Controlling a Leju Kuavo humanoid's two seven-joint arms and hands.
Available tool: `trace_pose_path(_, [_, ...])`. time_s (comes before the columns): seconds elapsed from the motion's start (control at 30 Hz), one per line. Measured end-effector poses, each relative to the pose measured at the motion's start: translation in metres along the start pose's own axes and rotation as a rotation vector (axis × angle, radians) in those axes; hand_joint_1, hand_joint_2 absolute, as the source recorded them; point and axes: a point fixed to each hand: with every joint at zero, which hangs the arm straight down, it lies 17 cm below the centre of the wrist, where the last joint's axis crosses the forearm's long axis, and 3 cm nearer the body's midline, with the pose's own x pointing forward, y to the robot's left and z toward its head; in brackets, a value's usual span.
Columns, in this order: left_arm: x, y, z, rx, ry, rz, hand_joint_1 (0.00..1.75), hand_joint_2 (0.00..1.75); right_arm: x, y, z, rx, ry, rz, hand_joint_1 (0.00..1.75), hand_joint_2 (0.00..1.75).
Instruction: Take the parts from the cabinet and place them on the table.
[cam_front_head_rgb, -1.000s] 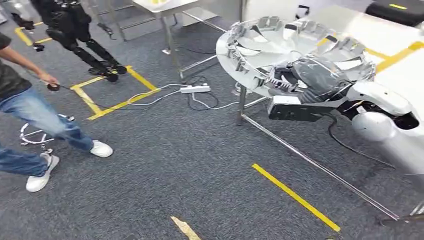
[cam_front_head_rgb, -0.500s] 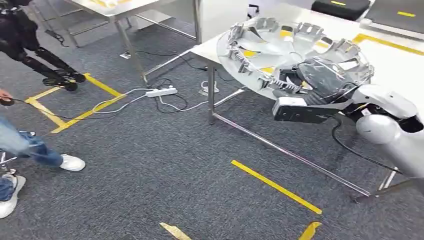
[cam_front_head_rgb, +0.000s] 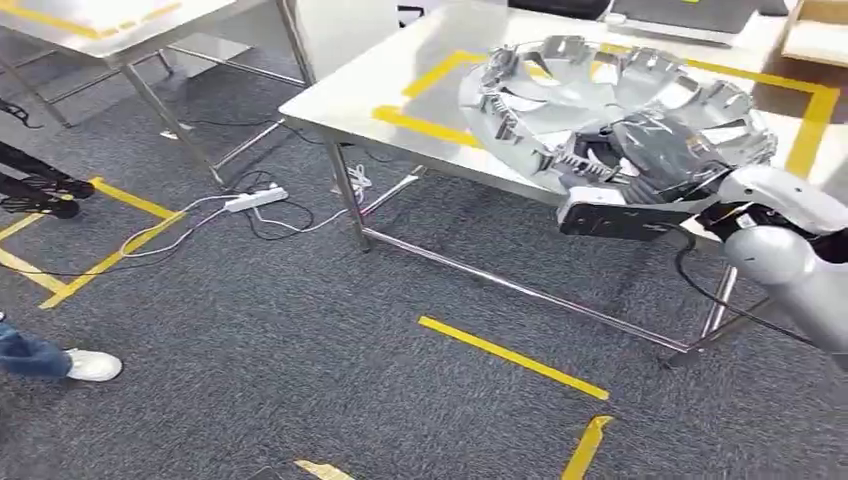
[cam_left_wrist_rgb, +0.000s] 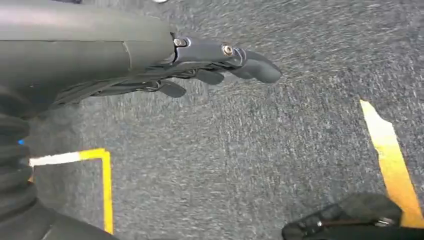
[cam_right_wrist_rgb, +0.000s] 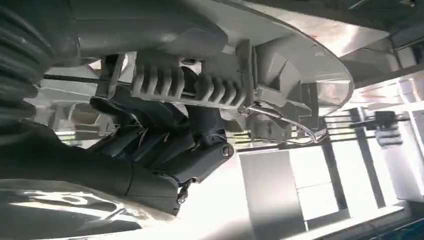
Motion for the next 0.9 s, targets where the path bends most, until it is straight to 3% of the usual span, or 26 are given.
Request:
trace_pose_path(0.57, [0.005,0.002,-0.001,-0.005,-0.013,-0.007,0.0,1.75,-0.002,0.008,0.003,0.011,0.005,-0.008,1.75,1.75])
trace_pose_path(0.9, [0.012,0.0,-0.002,-0.014,-0.029,-0.018,0.0,1.75,0.003,0.003,0.003,-0.049,-0.012,0.104,1.75,1.75])
